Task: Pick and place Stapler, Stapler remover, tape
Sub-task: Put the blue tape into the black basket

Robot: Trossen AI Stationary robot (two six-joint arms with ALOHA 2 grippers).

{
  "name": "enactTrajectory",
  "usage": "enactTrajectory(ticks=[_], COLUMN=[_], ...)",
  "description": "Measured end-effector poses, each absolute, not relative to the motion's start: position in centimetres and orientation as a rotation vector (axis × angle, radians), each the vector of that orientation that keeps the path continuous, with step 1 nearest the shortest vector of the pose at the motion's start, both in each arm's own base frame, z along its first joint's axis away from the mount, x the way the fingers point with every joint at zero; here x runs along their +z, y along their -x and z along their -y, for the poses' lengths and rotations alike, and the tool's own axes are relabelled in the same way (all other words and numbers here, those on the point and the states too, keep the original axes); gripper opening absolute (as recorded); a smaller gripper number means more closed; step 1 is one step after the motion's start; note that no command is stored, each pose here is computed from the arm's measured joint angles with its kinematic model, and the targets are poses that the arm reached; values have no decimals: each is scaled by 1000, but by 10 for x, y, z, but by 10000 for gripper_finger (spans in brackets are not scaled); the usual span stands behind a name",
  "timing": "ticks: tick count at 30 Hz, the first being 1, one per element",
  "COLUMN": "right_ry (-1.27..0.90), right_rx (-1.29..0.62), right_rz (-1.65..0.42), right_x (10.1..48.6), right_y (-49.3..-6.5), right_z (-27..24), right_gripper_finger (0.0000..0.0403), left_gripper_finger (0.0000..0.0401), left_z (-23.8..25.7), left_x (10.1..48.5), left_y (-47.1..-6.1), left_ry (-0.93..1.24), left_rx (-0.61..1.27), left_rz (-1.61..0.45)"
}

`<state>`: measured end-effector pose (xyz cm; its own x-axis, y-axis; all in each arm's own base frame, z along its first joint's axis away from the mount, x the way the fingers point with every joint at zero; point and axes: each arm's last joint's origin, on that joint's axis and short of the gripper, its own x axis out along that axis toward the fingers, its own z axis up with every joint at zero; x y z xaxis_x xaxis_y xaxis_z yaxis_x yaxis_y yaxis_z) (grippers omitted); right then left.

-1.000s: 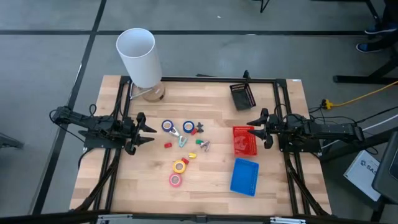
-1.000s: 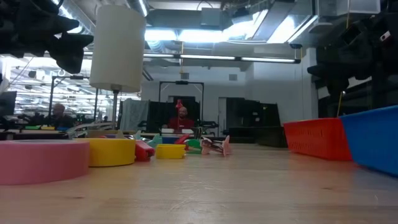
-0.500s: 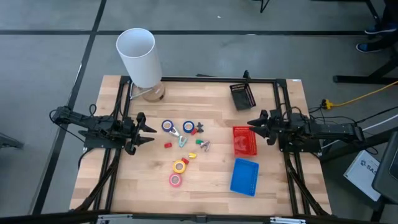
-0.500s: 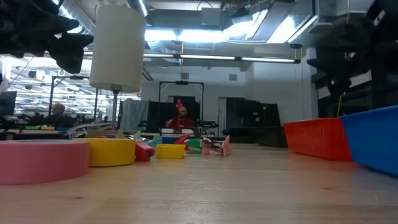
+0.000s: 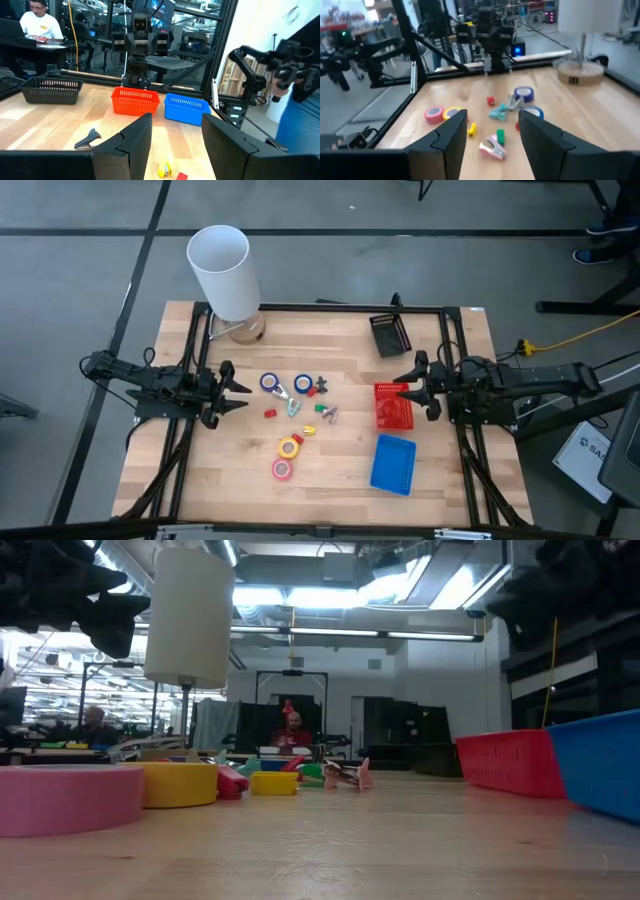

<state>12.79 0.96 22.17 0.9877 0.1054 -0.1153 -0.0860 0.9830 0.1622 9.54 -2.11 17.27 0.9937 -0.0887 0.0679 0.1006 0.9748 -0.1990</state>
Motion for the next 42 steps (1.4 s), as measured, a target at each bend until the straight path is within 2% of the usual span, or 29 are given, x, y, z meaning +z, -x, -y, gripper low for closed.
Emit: enactTrajectory(ticks=[8,13,17,20,24,29,35,42], right_ry=[-165,-209,-329,-387,-352,-203,-47,86], right_rx=[188,202,222,325,509,621,761,730], right_rz=[-380,-385,-402,-430,-454,-458,-526,-656], right_x=[277,306,323,334,344,340,317,289], right_y=[-172,-214,-245,-261,-275,-284,-279,-266], right_z=[-32,-51,-69,-88,-117,-152,-189,-219], right_gripper_finger=[181,181,181,181,181,181,181,181], left_gripper_finger=[169,169,169,169,169,169,169,169], left_z=[21,21,21,21,21,21,21,21], left_x=[173,173,173,173,173,173,173,173], left_y=[-95,-95,-95,-95,-95,-95,-95,-95], left_ry=[203,204,203,203,203,203,204,203], left_rx=[-95,-95,-95,-95,-96,-96,-95,-96], left_rz=[58,59,58,58,58,58,59,58])
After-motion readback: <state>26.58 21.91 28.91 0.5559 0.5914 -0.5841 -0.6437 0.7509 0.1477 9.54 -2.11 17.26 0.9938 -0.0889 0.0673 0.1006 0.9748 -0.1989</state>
